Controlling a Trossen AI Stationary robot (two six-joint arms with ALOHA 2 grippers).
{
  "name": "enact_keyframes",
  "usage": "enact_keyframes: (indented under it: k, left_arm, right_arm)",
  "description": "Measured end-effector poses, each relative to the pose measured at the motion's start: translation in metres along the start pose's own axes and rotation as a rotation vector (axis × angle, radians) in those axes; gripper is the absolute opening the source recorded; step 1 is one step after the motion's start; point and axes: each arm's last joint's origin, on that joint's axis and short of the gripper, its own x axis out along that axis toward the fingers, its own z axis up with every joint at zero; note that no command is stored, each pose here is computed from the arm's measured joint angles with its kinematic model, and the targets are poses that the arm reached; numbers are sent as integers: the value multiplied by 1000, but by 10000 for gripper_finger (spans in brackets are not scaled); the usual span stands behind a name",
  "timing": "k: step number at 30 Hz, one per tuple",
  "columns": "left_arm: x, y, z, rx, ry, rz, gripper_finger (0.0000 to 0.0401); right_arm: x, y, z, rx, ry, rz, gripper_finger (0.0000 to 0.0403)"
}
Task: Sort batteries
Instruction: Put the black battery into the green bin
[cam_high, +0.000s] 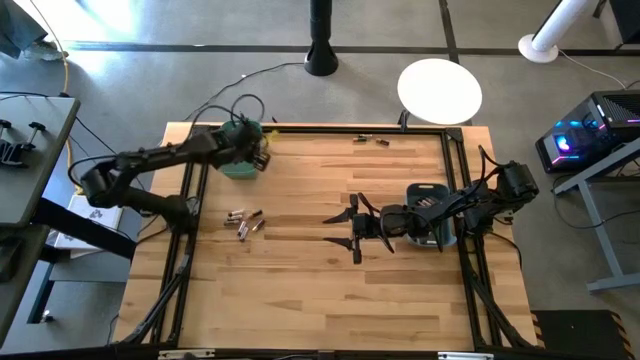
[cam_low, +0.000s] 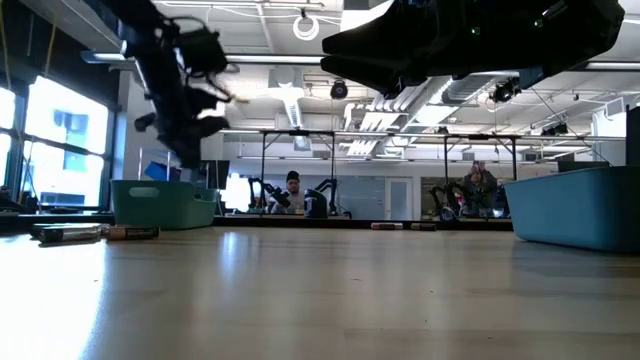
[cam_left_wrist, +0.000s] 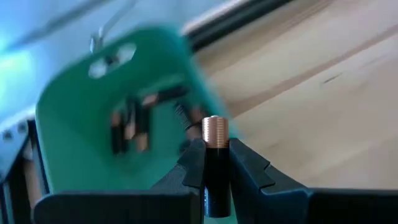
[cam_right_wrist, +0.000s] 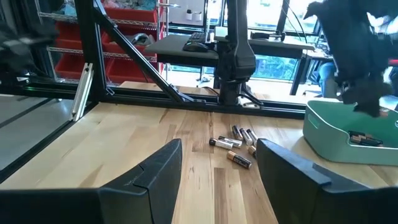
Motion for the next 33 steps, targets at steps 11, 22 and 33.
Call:
enact_keyframes:
  k: [11,22,33]
  left_arm:
    - [52,35,-5,-43,126,-33,30]
    - [94,41,-11,-58,238,-105,30]
    - [100,41,-8,-63,215,-100,55]
  right_arm:
    - [0,0,0,-10,0,0,201]
    - [0,0,0,1,0,0,201]
    - [0,0,0,1,0,0,201]
